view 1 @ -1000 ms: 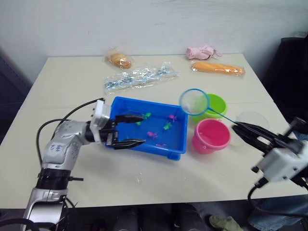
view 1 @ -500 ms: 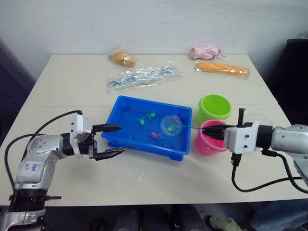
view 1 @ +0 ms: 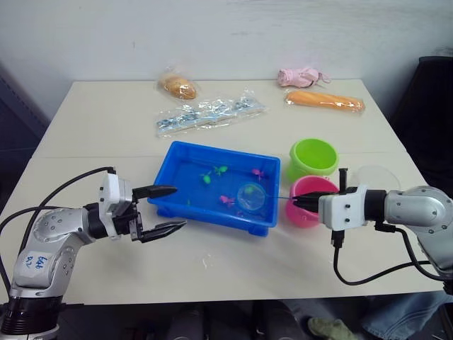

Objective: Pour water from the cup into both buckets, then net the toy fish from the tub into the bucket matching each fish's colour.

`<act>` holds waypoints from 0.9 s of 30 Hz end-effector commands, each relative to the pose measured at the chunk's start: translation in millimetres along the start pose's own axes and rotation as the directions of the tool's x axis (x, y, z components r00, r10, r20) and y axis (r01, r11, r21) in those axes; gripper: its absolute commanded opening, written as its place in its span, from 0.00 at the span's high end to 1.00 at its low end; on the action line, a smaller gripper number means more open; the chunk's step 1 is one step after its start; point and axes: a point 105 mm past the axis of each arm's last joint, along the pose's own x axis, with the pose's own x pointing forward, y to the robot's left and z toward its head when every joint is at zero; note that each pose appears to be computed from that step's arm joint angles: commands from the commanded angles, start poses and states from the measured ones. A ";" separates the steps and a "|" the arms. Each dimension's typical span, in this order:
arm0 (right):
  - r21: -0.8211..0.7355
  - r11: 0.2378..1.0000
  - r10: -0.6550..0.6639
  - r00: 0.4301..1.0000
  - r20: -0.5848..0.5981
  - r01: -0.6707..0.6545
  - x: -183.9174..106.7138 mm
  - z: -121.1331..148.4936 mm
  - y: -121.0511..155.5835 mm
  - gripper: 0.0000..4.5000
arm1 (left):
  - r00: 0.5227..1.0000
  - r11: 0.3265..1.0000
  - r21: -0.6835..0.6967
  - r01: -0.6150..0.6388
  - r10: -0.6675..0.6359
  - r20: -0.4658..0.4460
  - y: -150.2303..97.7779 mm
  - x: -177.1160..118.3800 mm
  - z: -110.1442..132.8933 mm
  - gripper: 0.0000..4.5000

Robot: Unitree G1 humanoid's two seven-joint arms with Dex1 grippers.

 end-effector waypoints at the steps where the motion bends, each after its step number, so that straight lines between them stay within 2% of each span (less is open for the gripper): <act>1: -0.037 0.999 -0.021 1.000 -0.009 0.020 1.1 4.9 -8.2 1.00 | 1.000 0.999 0.033 -0.021 0.021 0.010 2.4 -6.6 6.8 0.01; 6: -0.022 1.000 0.015 0.999 -0.039 -0.016 6.8 3.3 -4.3 1.00 | 1.000 0.999 0.026 -0.020 0.020 0.004 2.3 -7.3 5.0 0.01; 11: 0.002 0.998 0.057 0.998 -0.020 -0.057 18.9 10.8 -2.8 1.00 | 1.000 1.000 0.025 -0.011 0.011 -0.008 1.4 -7.3 3.1 0.01; 21: 0.160 0.963 0.218 0.976 0.004 -0.216 26.7 23.1 9.4 1.00 | 1.000 0.999 0.037 -0.013 0.014 -0.018 3.0 -7.2 4.3 0.01; 27: 0.305 0.936 0.161 0.984 0.070 -0.175 28.9 32.0 -5.6 1.00 | 1.000 0.999 0.042 -0.019 0.020 -0.015 3.8 -5.6 3.9 0.01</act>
